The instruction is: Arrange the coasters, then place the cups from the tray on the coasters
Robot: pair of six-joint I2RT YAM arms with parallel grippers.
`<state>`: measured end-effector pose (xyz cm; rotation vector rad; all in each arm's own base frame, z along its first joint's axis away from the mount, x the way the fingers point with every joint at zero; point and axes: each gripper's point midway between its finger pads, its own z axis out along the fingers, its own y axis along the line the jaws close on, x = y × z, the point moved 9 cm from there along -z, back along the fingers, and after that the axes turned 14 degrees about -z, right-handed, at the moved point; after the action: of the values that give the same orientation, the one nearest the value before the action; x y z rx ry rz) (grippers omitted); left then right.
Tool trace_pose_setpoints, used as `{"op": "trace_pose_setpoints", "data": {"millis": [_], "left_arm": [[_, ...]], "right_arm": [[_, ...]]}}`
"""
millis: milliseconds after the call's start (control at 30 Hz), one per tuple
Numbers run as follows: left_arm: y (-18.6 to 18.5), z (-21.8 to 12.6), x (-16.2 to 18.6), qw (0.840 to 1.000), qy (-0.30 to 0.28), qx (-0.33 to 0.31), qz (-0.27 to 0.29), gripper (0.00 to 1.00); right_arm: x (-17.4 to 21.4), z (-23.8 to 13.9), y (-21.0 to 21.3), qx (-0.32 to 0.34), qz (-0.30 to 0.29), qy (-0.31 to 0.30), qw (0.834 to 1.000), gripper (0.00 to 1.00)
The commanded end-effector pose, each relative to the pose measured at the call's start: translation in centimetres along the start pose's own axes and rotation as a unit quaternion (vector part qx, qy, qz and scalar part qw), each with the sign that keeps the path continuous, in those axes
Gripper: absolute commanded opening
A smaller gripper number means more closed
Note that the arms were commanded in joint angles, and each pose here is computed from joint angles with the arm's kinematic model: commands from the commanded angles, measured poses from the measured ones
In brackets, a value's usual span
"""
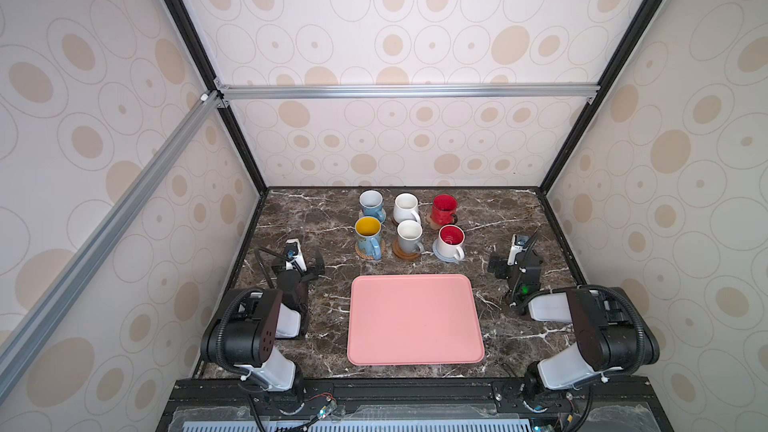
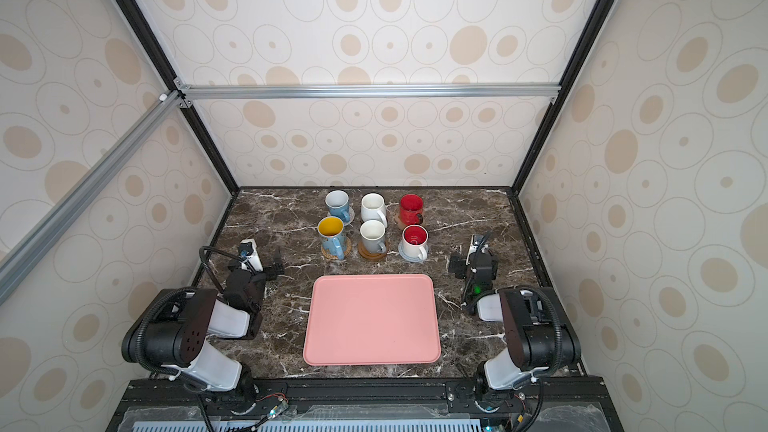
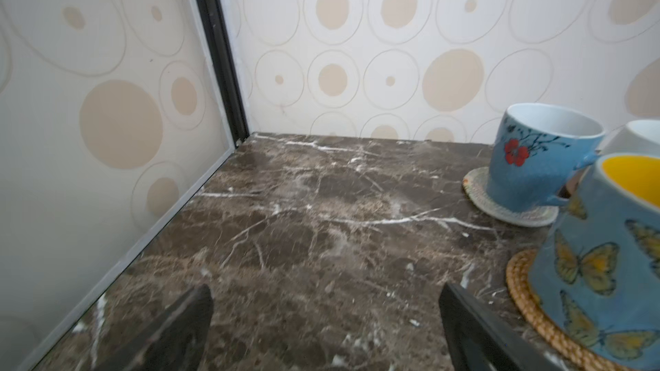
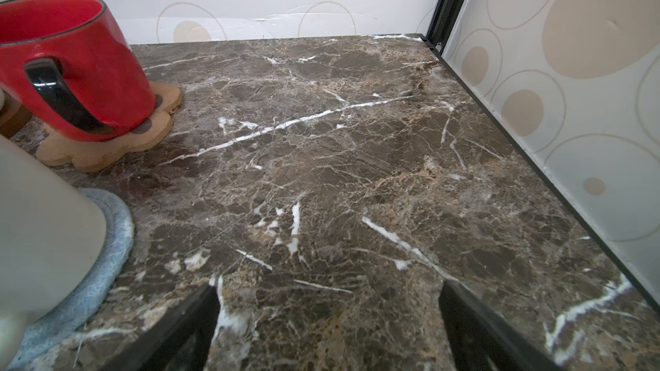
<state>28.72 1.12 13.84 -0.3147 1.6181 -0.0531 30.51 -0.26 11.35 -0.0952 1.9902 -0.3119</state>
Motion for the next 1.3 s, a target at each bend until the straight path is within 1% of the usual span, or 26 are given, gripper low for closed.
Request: {"op": "trace_pose_setpoints", "data": {"millis": [0,100,233,1267], "left_arm": [[-0.17,0.22,0.2,1.0,0.013,0.01,0.017,1.0],[-0.17,0.23,0.2,1.0,0.012,0.01,0.017,1.0],[-0.2,0.26,0.19,1.0,0.01,0.011,0.018,1.0],[-0.15,0.04,0.06,1.0,0.005,0.011,0.018,1.0]], "right_arm": [[-0.86,0.08,-0.15,0.001,-0.005,-0.013,1.0,1.0],[-0.9,0.18,-0.06,-0.003,-0.007,-0.011,1.0,1.0],[-1.22,0.51,0.57,-0.041,-0.026,-0.01,0.999,1.0],[-1.21,0.38,0.56,-0.042,-0.026,-0.011,0.999,1.0]]}}
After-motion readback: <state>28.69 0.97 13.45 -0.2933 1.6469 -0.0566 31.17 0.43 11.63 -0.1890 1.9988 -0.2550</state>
